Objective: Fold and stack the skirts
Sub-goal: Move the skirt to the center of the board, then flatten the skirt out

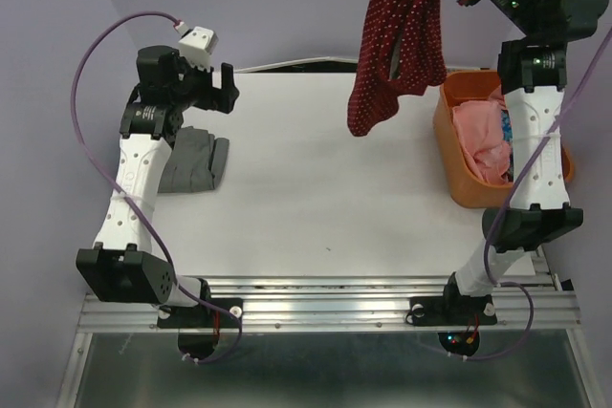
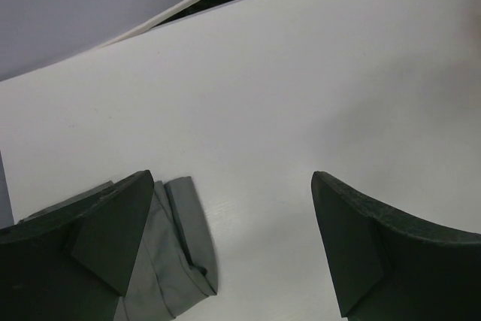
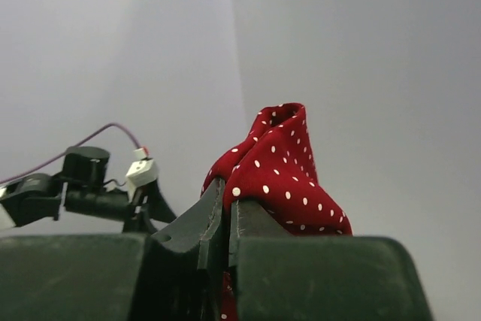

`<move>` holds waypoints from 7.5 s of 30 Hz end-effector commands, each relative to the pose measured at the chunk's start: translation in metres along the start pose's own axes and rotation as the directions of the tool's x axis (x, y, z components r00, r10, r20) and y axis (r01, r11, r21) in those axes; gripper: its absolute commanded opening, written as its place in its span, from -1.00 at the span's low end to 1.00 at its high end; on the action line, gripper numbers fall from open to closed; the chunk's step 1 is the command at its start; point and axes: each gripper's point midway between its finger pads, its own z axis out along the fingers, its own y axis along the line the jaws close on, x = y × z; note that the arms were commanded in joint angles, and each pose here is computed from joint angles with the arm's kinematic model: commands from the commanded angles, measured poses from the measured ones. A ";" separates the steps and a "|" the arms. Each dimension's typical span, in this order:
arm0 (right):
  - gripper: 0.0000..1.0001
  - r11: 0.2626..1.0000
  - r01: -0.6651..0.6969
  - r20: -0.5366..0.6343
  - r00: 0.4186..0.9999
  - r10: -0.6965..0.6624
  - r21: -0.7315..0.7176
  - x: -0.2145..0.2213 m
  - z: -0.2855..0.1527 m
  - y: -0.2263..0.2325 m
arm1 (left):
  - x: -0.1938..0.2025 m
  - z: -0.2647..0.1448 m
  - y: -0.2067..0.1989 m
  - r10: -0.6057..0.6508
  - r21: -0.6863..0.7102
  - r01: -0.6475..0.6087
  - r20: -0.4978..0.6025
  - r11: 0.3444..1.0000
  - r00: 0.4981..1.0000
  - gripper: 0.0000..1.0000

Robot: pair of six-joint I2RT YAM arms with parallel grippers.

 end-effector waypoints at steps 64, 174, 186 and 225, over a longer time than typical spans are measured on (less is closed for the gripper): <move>0.66 0.973 -0.037 -0.958 0.170 0.232 0.229 0.481 -0.344 0.005 | 0.188 0.053 -0.149 0.904 0.553 -0.811 0.223 0.191 0.364 0.76; -0.99 0.569 0.743 -0.571 0.652 -0.498 0.352 0.137 -0.036 -0.188 | -0.219 0.012 0.024 0.452 -0.437 -0.249 0.457 0.864 0.766 -1.00; 0.66 0.967 0.170 -0.926 0.296 -0.235 -0.191 0.396 -0.275 -0.009 | 0.161 -0.009 -0.115 0.672 0.509 -0.600 0.057 0.617 0.739 0.97; -0.17 0.961 -0.273 -0.961 -0.274 -0.028 0.050 0.566 -0.362 0.047 | 0.150 0.151 0.022 0.064 0.110 -0.029 -0.335 0.993 0.940 -0.10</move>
